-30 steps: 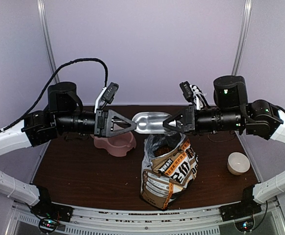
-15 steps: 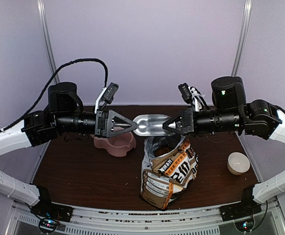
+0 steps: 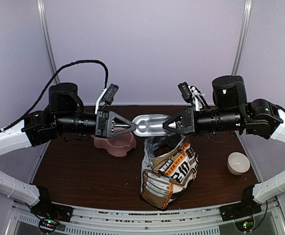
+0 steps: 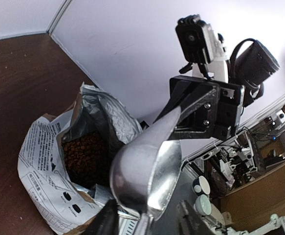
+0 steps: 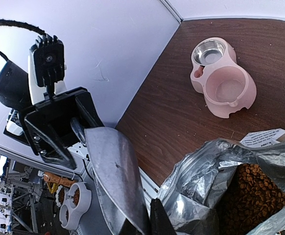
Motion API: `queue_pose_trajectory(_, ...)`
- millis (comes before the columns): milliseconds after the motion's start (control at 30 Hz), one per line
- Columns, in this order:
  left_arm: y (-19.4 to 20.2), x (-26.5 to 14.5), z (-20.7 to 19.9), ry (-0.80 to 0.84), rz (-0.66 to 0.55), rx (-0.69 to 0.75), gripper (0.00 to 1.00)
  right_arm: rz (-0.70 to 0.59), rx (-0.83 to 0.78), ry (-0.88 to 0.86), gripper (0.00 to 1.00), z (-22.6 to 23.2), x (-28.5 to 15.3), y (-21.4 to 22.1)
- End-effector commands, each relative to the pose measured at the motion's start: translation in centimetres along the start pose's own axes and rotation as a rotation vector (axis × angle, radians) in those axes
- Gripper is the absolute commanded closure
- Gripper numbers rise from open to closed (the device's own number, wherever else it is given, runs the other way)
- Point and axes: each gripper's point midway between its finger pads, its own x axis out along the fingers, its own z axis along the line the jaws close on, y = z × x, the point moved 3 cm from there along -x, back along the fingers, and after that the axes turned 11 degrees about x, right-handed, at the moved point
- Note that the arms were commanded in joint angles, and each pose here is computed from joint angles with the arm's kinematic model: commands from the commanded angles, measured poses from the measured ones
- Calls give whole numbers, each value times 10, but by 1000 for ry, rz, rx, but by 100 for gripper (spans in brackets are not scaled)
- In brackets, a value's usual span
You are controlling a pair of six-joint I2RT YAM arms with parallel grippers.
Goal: Serve the pet food
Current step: Pass from the right arm to the left
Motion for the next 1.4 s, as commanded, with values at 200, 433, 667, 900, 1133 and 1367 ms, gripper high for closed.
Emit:
queue_pose_trajectory(200,-17,-10,-10,27,-75,30,55,-41,-2,75,100,-13,-6,-5)
queue_pose_trajectory(433,-16,-10,-11,37,-74,27,73,-34,-1,87,100,-16,-2,-4)
queue_pose_trajectory(667,-17,-15,-14,48,-100,22,55,-32,0,93,100,-19,-2,-2)
queue_pose_trajectory(900,-18,-14,-18,84,-105,20,71,-31,2,95,100,-20,0,-1)
queue_pose_trajectory(1133,-19,-18,-20,88,-121,22,77,-18,6,105,100,-26,4,3)
queue_pose_trajectory(1367,-19,-22,-21,97,-134,9,60,-20,7,107,100,-27,4,4)
